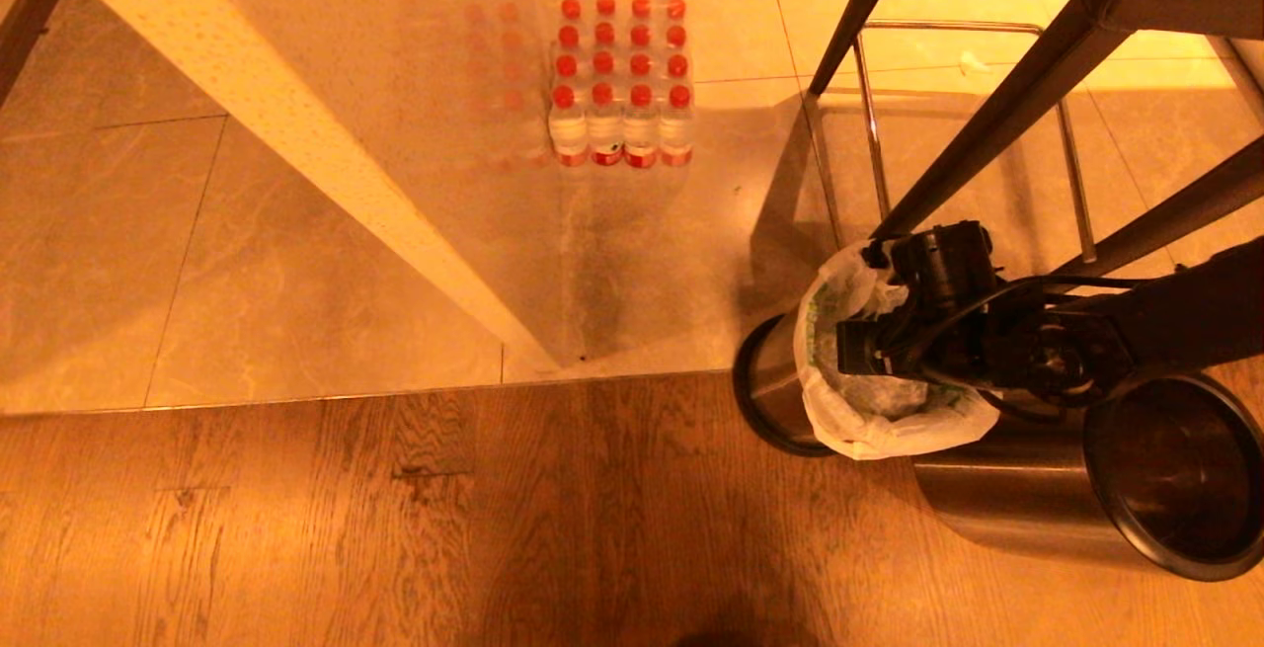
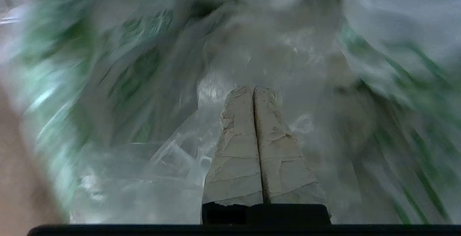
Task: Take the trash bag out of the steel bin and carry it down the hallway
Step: Pick up the trash bag
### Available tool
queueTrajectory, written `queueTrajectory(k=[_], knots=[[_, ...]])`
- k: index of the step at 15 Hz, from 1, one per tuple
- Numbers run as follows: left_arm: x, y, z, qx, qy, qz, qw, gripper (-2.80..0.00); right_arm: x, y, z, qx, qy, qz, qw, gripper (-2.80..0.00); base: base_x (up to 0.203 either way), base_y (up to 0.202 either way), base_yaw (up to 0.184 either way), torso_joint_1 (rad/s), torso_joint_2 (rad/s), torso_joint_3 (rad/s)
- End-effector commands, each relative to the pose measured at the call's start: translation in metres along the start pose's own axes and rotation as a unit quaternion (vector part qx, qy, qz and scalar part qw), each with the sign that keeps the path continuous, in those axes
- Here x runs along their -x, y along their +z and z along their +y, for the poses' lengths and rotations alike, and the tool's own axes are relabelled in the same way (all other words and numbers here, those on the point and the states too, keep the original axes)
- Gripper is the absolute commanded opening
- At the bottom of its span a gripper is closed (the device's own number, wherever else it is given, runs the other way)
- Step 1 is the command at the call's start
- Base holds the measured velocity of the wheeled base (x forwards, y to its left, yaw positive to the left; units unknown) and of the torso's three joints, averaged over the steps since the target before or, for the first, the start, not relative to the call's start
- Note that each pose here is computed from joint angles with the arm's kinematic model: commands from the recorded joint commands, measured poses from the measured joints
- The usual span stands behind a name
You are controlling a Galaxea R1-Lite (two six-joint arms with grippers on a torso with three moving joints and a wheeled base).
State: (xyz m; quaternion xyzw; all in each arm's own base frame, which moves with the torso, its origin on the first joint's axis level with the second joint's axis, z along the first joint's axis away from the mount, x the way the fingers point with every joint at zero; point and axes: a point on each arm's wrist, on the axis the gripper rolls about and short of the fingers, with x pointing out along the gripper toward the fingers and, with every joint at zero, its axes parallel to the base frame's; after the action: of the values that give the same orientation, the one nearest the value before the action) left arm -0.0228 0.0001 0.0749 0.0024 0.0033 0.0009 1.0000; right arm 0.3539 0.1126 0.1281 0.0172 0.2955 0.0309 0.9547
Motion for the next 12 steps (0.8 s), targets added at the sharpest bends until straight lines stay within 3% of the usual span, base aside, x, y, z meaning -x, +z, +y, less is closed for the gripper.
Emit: queueTrajectory(k=[1,3,8,12], knots=[[0.0,0.0,0.0,-0.001,0.0,-0.001,1.0,-2.8,-0.027,-0.012,0.001,0.006,-0.004,0.001,1.0,-2.8,0.0,0.0,0.0,0.0,0.0,0.0],[0.0,0.0,0.0,-0.001,0.0,0.0,1.0,-2.8,-0.038,-0.013,0.001,0.033,-0.007,-0.021,0.999,-2.8,0.0,0.0,0.0,0.0,0.0,0.0],[0.0,0.0,0.0,0.0,0.001,0.001,1.0,-2.8,-0.049,-0.01,-0.003,0.043,-0.022,-0.062,0.997,-2.8,0.0,0.0,0.0,0.0,0.0,0.0],[0.0,0.0,0.0,-0.001,0.001,0.0,1.0,-2.8,-0.067,-0.027,-0.003,0.055,-0.043,-0.045,0.997,-2.8,0.0,0.0,0.0,0.0,0.0,0.0]])
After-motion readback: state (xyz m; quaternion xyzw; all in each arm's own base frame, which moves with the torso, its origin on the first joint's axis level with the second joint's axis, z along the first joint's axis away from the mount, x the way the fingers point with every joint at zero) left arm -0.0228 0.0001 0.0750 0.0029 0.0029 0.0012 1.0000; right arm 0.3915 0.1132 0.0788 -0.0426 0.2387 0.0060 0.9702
